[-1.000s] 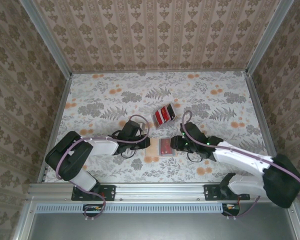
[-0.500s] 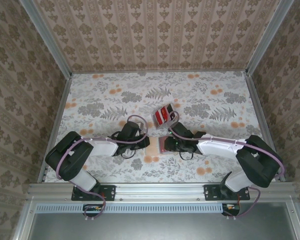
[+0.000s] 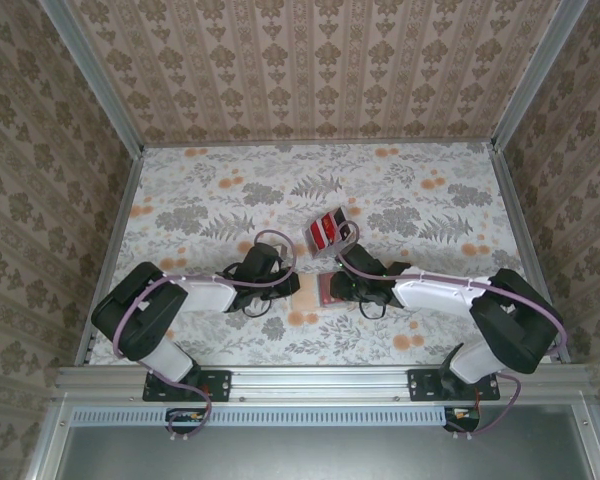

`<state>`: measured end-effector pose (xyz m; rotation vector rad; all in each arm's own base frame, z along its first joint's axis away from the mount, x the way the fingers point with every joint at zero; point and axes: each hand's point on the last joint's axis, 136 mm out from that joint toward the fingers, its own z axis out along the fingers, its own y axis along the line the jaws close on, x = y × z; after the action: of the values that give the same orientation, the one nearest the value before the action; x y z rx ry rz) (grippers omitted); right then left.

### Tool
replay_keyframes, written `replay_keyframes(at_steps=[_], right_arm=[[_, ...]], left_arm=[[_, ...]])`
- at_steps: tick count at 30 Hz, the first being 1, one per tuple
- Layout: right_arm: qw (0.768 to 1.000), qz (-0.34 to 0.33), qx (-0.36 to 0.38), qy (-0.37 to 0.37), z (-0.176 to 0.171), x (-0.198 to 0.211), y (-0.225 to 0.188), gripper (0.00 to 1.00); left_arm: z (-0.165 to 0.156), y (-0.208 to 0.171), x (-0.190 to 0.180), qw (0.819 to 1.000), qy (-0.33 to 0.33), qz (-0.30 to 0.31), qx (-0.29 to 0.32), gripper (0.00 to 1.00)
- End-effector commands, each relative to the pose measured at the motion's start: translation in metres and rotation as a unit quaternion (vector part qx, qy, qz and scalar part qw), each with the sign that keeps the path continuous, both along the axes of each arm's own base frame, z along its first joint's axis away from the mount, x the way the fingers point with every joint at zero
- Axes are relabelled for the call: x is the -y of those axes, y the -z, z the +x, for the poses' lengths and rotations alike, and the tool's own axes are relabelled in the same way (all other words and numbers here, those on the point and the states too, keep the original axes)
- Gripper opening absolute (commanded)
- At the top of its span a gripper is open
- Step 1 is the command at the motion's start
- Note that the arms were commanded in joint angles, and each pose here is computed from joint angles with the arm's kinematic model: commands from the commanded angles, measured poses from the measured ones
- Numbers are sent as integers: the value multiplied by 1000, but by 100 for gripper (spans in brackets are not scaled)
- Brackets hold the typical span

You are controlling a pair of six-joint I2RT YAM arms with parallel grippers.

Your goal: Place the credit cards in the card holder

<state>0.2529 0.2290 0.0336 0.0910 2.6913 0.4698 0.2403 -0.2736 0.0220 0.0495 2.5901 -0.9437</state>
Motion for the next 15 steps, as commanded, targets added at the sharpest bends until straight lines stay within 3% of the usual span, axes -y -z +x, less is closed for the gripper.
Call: replay_keyframes(at_steps=[1, 6, 15], right_arm=[[1000, -6, -26, 2, -3, -1, 13, 40], [999, -4, -35, -5, -2, -8, 20, 40], [994, 97, 3, -46, 8, -53, -28, 40]], left_arm=[[-4, 13, -5, 1000, -9, 21, -18, 2], [-3, 12, -4, 1000, -7, 25, -14, 1], [-3, 13, -1, 1000, -6, 22, -17, 2]])
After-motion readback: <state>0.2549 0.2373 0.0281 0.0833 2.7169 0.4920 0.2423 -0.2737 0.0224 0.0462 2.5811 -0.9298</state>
